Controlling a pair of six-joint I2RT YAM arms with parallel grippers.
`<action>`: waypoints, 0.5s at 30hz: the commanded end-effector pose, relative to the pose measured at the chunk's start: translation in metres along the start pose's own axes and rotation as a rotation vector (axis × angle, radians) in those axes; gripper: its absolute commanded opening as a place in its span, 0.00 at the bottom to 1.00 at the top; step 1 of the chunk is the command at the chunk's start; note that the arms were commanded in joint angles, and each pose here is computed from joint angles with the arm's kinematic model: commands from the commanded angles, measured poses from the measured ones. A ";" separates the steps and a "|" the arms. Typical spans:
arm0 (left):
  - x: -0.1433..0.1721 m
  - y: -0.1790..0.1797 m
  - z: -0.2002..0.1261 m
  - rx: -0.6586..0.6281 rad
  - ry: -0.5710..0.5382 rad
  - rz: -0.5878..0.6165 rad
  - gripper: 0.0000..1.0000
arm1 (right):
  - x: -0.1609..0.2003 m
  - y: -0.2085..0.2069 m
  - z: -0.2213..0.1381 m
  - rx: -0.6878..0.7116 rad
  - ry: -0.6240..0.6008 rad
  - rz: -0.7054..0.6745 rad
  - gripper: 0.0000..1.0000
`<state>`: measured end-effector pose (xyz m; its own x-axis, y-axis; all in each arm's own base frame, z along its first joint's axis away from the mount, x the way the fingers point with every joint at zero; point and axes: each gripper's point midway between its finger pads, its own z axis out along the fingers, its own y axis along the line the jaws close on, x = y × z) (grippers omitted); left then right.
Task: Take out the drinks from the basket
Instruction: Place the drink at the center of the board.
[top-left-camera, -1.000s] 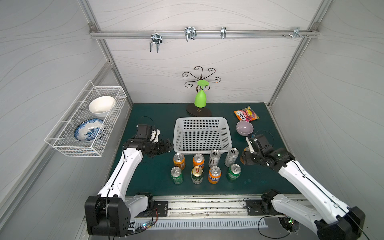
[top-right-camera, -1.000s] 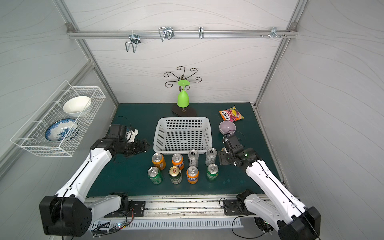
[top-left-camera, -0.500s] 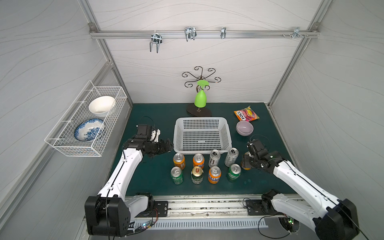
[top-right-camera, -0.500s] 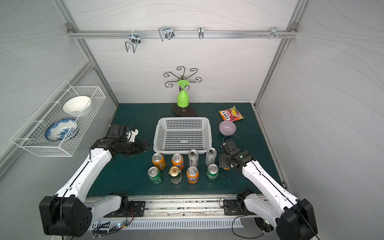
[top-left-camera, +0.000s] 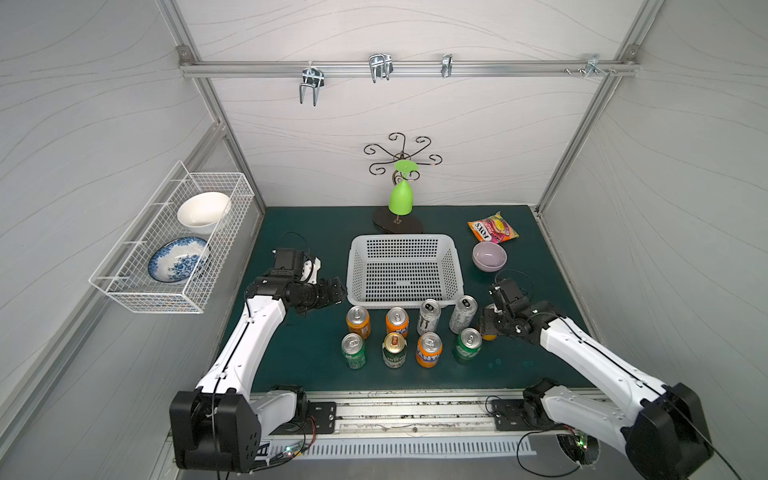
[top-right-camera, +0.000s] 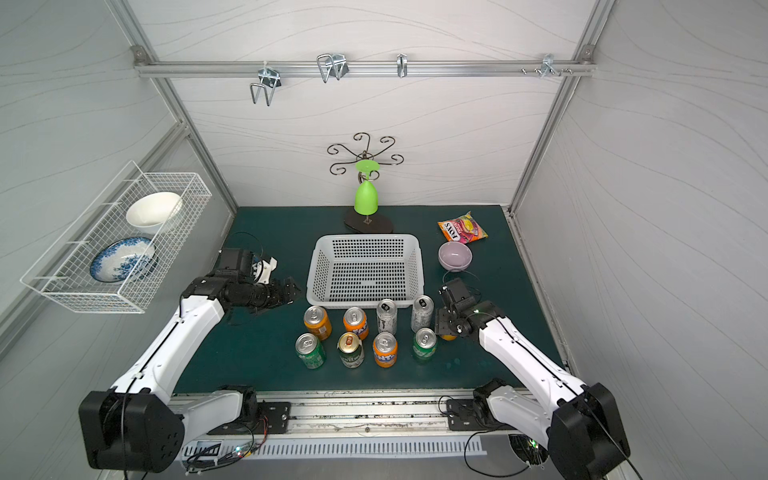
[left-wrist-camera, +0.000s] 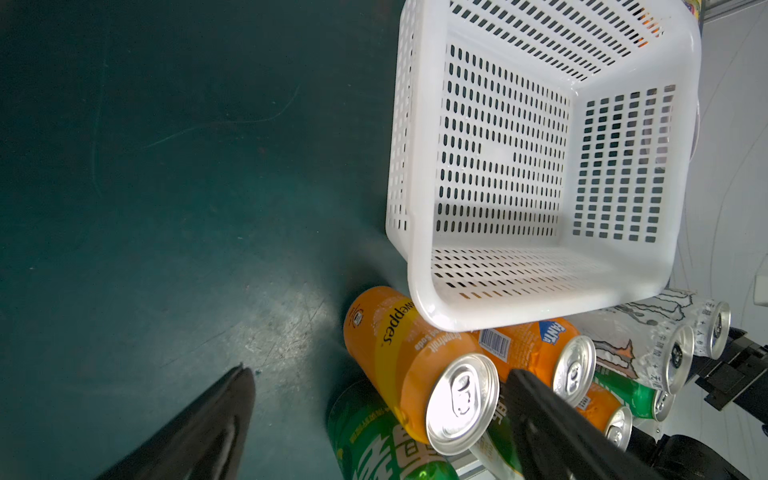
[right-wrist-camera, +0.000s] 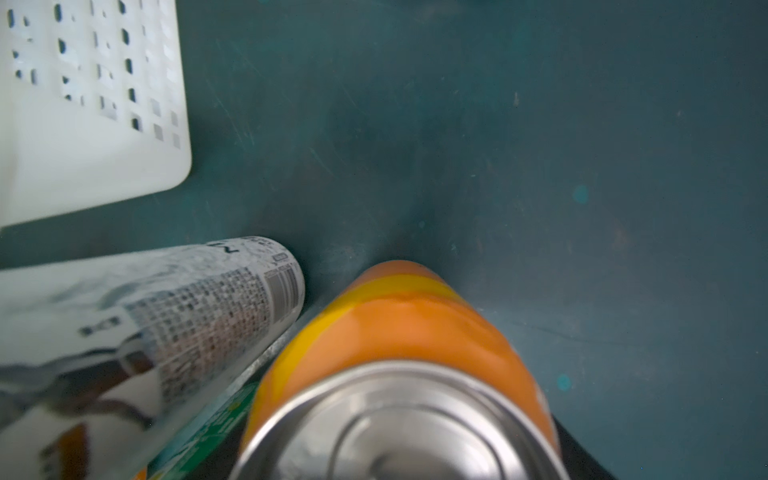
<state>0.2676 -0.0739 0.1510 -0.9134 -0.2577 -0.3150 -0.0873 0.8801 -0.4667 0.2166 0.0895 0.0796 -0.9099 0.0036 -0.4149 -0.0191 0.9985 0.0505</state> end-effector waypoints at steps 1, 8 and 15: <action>-0.018 -0.010 -0.009 0.026 -0.053 0.036 0.98 | -0.012 0.005 -0.002 -0.022 -0.043 0.038 0.63; -0.017 -0.010 -0.010 0.026 -0.055 0.038 0.98 | -0.005 0.007 0.006 -0.036 -0.016 0.052 0.65; -0.018 -0.011 -0.010 0.027 -0.058 0.039 0.98 | -0.010 0.004 -0.004 -0.026 -0.046 0.042 0.71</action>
<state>0.2676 -0.0739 0.1510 -0.9135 -0.2573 -0.3152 -0.0870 0.8802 -0.4666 0.2165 0.0904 0.0771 -0.9121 0.0296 -0.4089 0.0030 0.9979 0.0654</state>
